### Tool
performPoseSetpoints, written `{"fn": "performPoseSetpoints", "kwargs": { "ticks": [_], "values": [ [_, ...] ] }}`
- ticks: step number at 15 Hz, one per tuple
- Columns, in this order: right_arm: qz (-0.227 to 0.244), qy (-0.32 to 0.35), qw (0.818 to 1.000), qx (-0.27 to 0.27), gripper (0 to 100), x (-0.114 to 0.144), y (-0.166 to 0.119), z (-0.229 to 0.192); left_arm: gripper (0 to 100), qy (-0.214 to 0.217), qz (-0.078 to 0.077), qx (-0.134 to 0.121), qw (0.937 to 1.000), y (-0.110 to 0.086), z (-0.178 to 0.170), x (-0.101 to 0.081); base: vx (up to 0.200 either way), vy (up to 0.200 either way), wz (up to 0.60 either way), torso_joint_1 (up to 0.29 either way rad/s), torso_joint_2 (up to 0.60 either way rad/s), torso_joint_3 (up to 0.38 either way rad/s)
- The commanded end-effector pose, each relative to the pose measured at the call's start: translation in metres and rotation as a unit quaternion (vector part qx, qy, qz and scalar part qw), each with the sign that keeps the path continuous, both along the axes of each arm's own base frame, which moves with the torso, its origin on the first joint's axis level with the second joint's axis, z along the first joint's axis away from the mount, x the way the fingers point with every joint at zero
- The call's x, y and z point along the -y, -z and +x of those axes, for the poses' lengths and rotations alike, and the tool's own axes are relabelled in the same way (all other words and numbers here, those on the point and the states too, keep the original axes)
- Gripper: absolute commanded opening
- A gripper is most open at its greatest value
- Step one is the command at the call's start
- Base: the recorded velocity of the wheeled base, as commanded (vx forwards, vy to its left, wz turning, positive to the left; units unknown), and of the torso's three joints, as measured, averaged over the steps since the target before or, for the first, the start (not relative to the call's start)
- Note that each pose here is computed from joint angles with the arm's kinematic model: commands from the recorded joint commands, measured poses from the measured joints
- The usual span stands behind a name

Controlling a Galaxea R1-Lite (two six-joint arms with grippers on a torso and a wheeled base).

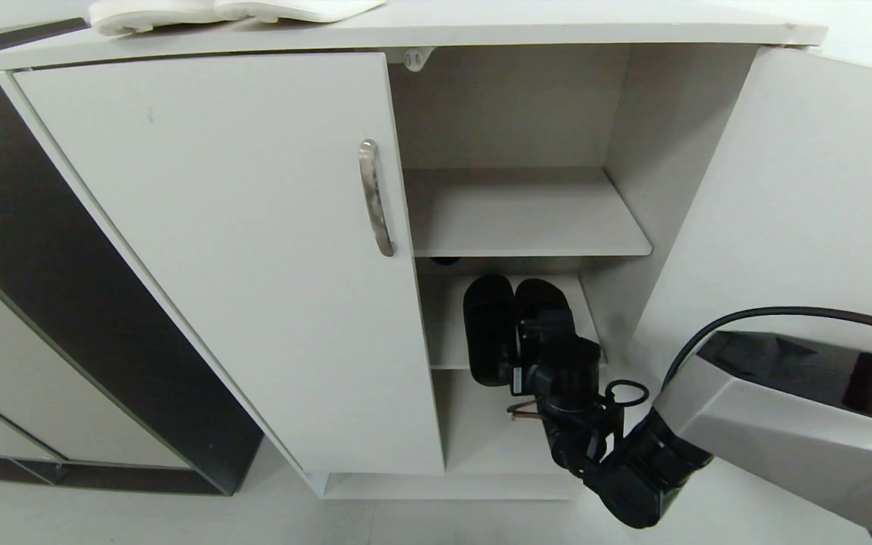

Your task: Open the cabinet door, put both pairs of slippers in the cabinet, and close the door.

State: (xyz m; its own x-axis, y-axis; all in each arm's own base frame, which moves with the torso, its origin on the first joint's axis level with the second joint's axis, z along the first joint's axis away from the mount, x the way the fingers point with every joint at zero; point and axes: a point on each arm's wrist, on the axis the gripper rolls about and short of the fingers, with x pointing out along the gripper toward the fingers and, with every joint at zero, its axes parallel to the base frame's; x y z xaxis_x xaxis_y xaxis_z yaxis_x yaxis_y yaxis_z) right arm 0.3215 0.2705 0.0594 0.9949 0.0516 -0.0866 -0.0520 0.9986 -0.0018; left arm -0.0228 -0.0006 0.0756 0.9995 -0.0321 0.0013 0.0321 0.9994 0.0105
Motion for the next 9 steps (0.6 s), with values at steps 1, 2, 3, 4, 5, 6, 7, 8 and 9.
{"fn": "performPoseSetpoints", "kwargs": {
  "ticks": [1,2,3,4,5,6,7,8,9],
  "values": [
    [0.007,-0.028,1.0,0.008,100,0.0,-0.0168,-0.0327,0,0.0,0.0,-0.001,1.0,-0.0001,0.0001,0.0,-0.2,0.0,0.0,0.002,0.01,0.007],
    [0.006,-0.029,1.0,0.006,100,-0.0008,-0.0158,-0.0328,0,0.0,0.0,-0.001,1.0,-0.0001,0.0001,0.0,-0.2,0.0,0.0,0.002,0.0,-0.002],
    [0.006,-0.031,0.999,0.006,100,-0.0018,-0.0152,-0.0327,0,0.0,0.0,-0.001,1.0,-0.0001,0.0001,0.0,-0.2,0.0,0.0,0.002,0.0,-0.002],
    [0.006,-0.031,0.999,0.006,100,-0.0018,-0.0152,-0.0327,0,0.0,0.0,-0.001,1.0,-0.0001,0.0001,0.0,-0.2,0.0,0.0,0.002,0.0,0.002],
    [0.006,-0.031,0.999,0.007,100,-0.002,-0.0155,-0.0325,0,0.0,0.0,-0.001,1.0,-0.0001,0.0001,0.0,-0.2,0.0,0.0,0.002,0.0,0.002],
    [0.006,-0.032,0.999,0.008,100,-0.0023,-0.0162,-0.033,0,0.0,0.0,-0.001,1.0,-0.0001,0.0001,0.0,-0.2,0.0,0.0,-0.002,0.01,0.007],
    [0.001,-0.032,0.999,0.009,100,-0.0024,-0.0163,-0.033,0,0.0,0.0,-0.001,1.0,-0.0001,0.0001,0.0,0.0,0.0,0.0,0.0,0.0,0.0],
    [0.0,-0.032,0.999,0.009,100,-0.0024,-0.0163,-0.033,0,0.0,0.0,-0.001,1.0,-0.0001,0.0001,0.0,0.0,0.0,0.0,0.0,0.0,0.0],
    [0.001,-0.033,0.999,0.01,100,-0.0027,-0.0171,-0.0335,0,0.0,0.002,-0.001,1.0,-0.0001,0.0001,0.0,0.0,0.0,0.0,0.0,0.0,0.0]
  ]
}}
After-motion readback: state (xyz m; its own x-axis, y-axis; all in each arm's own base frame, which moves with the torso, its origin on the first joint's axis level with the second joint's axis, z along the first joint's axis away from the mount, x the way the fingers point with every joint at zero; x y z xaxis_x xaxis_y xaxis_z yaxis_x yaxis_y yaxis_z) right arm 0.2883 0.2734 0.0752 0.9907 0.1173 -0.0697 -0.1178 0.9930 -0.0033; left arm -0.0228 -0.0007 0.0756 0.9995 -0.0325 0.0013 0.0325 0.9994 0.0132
